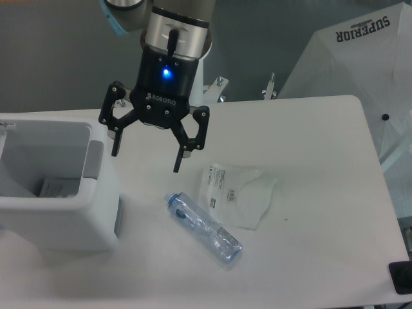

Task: Place the trash in the trash can
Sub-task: 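Move the open gripper down over the clear plastic bottle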

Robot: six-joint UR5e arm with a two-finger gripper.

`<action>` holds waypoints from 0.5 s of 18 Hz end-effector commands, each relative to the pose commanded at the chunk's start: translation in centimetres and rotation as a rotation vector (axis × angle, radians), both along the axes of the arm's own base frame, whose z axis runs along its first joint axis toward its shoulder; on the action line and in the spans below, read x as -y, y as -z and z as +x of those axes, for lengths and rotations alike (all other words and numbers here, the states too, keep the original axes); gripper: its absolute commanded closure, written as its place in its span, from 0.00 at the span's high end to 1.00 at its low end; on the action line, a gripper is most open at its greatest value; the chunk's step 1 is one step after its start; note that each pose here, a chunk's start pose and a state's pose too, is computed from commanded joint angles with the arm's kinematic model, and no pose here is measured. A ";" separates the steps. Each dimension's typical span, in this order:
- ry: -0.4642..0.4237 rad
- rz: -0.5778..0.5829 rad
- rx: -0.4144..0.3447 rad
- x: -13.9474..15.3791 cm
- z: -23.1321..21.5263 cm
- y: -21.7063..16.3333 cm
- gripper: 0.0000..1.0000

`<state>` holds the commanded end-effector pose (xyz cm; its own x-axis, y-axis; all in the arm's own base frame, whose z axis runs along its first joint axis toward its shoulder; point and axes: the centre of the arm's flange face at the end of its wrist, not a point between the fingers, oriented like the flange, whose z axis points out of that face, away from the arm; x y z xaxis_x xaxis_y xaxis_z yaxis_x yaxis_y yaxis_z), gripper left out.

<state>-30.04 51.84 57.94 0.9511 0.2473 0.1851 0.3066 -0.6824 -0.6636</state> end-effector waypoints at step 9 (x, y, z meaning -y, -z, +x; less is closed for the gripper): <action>-0.059 0.022 -0.077 -1.6 -2.7 1.6 1.00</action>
<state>-32.75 53.42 56.32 0.9468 0.2996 0.1176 0.2928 -0.6500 -0.7013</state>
